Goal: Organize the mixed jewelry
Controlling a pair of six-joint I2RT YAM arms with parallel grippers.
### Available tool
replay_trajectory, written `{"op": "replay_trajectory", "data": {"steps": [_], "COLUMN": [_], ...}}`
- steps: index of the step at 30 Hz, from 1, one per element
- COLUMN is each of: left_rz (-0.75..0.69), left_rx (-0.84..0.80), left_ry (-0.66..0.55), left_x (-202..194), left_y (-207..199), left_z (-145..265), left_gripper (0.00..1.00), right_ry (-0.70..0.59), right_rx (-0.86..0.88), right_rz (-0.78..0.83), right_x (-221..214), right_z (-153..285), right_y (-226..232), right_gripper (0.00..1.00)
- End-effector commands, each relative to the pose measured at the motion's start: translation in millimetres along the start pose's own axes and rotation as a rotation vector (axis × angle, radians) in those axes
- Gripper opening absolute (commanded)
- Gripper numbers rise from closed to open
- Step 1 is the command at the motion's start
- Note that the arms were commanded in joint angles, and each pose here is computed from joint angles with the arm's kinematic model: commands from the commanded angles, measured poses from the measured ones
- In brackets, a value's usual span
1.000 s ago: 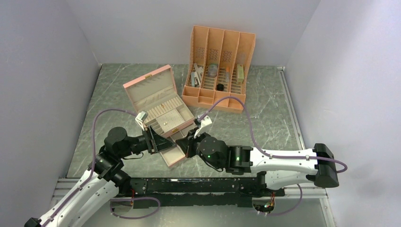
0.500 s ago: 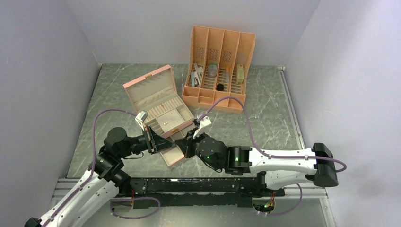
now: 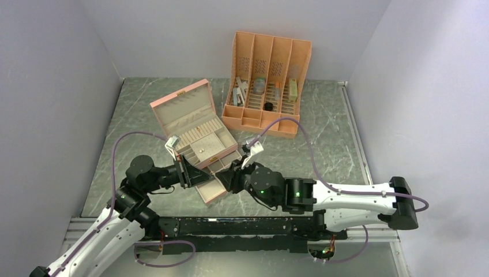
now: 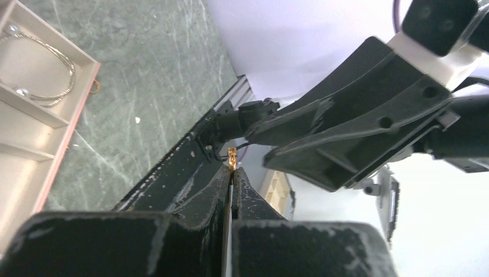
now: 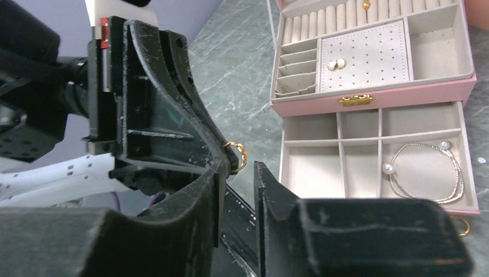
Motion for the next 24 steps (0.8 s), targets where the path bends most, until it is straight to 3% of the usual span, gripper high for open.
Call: {"op": "replay_trajectory", "data": {"steps": [1,13,24], "left_rz": [-0.185,-0.408,-0.518], "left_rx": [-0.027,-0.276,-0.370], "left_ry": [0.031,0.258,0.398], "left_x": [3,-6,-9], "left_y": [-9,-31,-53], "left_z": [3,4,14], "left_gripper": [0.05,0.05,0.05], "right_ry": [0.003,0.067,0.090], "right_rx": [0.044,0.316,0.582], "right_rz": [0.021,0.073,-0.015], "right_x": [15,36,42], "right_z": [19,54,59], "right_y": [-2,-4,2], "right_gripper": [0.31,0.39,0.42]}}
Point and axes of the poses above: each gripper's point midway between its finger pads, its own z axis back along the fingers, its own y axis along the line the jaws close on, x = y × z, the point moved 8 cm from there along z, back along the fingers, and after that the axes turned 10 degrees about z, right-handed, at the moved point
